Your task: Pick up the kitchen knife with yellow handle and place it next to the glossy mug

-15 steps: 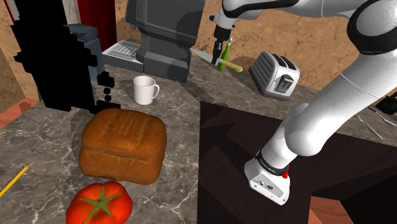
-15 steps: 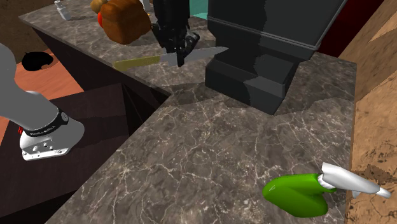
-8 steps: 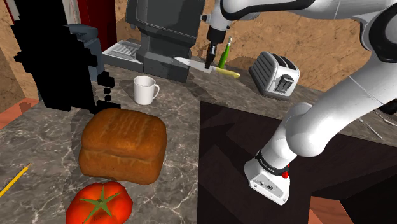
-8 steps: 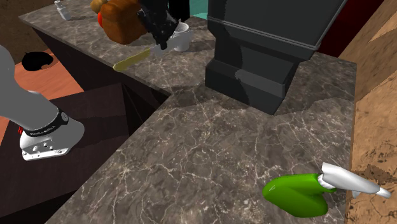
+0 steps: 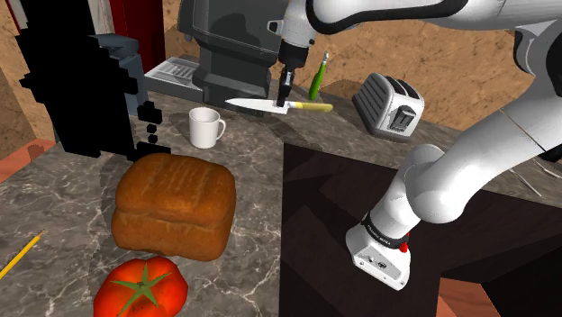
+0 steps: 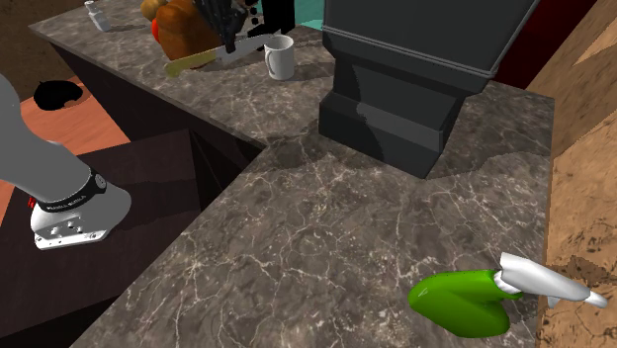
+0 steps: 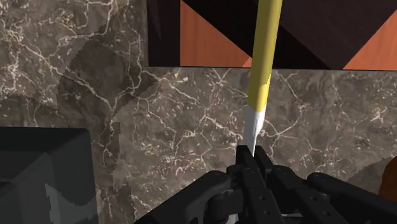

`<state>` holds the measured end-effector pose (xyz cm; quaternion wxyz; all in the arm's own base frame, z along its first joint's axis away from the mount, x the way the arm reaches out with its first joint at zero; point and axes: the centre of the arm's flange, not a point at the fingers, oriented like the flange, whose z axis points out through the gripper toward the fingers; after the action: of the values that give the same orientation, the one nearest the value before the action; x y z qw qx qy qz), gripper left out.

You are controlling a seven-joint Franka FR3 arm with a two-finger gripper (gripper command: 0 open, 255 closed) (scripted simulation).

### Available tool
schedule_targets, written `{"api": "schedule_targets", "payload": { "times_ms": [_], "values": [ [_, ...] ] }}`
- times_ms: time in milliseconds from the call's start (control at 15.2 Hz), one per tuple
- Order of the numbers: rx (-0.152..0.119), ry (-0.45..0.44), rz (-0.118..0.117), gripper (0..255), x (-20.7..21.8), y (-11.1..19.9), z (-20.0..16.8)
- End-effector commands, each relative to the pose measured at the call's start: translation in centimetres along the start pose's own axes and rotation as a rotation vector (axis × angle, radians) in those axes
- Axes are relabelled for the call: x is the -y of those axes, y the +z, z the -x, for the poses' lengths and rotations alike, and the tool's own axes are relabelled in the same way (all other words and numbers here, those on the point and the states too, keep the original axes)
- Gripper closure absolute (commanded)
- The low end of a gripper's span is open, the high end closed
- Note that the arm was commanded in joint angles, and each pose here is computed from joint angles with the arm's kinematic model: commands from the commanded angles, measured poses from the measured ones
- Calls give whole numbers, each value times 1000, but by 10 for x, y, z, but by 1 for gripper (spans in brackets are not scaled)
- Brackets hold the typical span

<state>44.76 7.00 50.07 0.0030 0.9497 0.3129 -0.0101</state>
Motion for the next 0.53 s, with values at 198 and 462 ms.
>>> {"api": "schedule_targets", "payload": {
  "times_ms": [198,462],
  "values": [
    [0,1,0,255,61,0,-23],
    [0,1,0,255,85,11,-33]
  ]
}}
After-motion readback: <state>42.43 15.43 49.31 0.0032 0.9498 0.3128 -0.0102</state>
